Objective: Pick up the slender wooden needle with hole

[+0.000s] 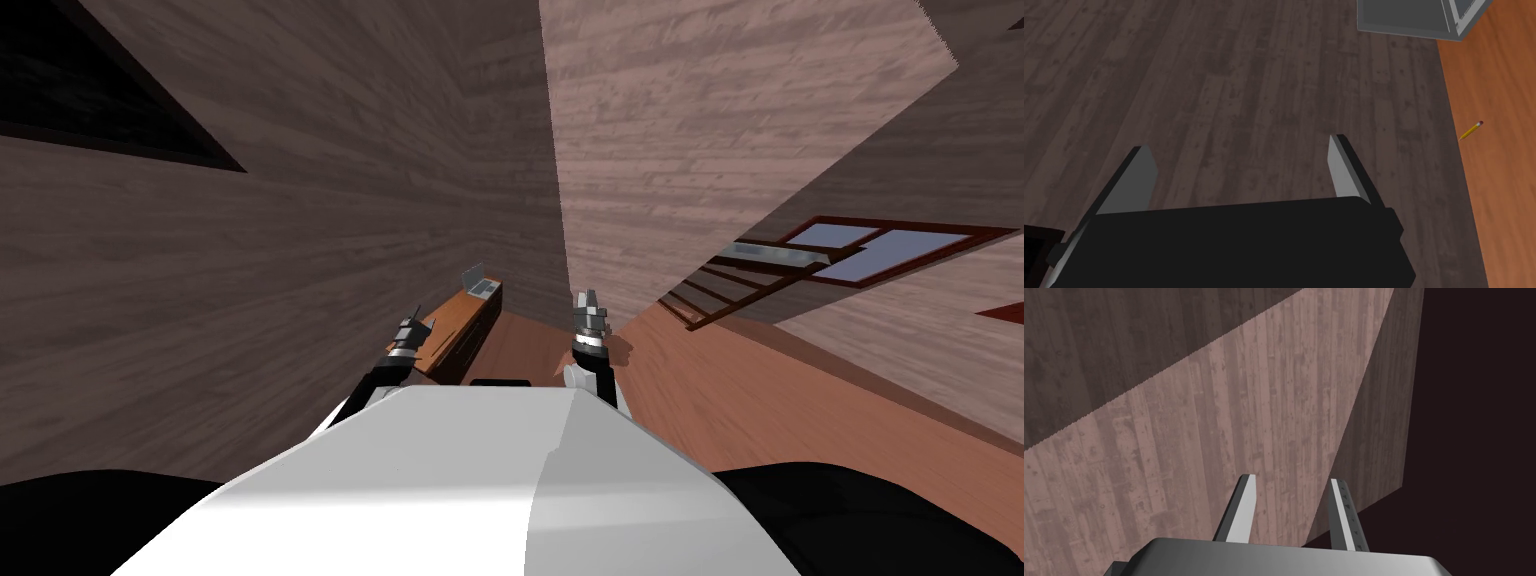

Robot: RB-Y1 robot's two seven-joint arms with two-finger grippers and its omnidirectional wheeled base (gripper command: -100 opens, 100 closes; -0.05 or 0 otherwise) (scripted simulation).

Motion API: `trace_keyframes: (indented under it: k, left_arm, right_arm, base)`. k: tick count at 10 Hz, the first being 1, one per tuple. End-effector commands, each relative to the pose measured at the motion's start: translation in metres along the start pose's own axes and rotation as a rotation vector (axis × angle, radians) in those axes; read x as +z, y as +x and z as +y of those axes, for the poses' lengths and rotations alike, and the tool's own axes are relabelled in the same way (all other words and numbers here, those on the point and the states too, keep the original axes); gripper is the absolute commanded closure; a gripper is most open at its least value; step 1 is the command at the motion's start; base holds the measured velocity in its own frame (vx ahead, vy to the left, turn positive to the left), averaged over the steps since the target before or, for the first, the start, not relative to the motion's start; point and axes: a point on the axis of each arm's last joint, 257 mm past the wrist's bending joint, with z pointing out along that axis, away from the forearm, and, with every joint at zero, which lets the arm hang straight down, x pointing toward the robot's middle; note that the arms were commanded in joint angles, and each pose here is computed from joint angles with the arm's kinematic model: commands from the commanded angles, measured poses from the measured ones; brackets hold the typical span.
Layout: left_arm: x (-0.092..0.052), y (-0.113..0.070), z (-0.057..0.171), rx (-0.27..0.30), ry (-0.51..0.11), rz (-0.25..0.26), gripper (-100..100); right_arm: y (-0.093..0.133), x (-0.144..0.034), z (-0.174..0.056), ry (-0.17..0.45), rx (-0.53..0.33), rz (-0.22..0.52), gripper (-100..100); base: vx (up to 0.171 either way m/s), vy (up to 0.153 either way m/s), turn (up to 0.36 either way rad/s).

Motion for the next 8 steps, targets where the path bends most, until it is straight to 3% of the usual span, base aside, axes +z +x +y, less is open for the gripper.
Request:
trace_keyframes:
  k: [1,2,4,5,7,8]
  left_arm:
    - [-0.010,-0.016,0.029,-0.047,-0.073,-0.029,-100]
    - [-0.011,-0.018,0.032,-0.046,-0.081,-0.033,-100]
    - [-0.035,-0.047,0.081,-0.113,-0.221,-0.099,-100]
    - [-0.035,-0.047,0.082,-0.114,-0.223,-0.100,-100]
    - [-0.062,-0.076,0.124,-0.175,-0.356,-0.175,-100]
    - [-0.066,-0.079,0.130,-0.174,-0.369,-0.183,-100]
  right_arm:
    - [0.000,0.000,0.000,0.000,0.000,0.000,0]
    - [0.000,0.000,0.000,0.000,0.000,0.000,0]
    - [0.000,0.000,0.000,0.000,0.000,0.000,0]
    - [0.000,0.000,0.000,0.000,0.000,0.000,0]
    - [0.000,0.000,0.000,0.000,0.000,0.000,0]
    - [0.000,0.000,0.000,0.000,0.000,0.000,0]
  base:
    - [0.124,-0.144,-0.085]
    - [0.086,-0.098,-0.047]
    - [0.112,-0.125,-0.106]
    - [0.116,-0.116,-0.045]
    - [0.133,-0.092,-0.100]
    - [0.134,-0.066,-0.034]
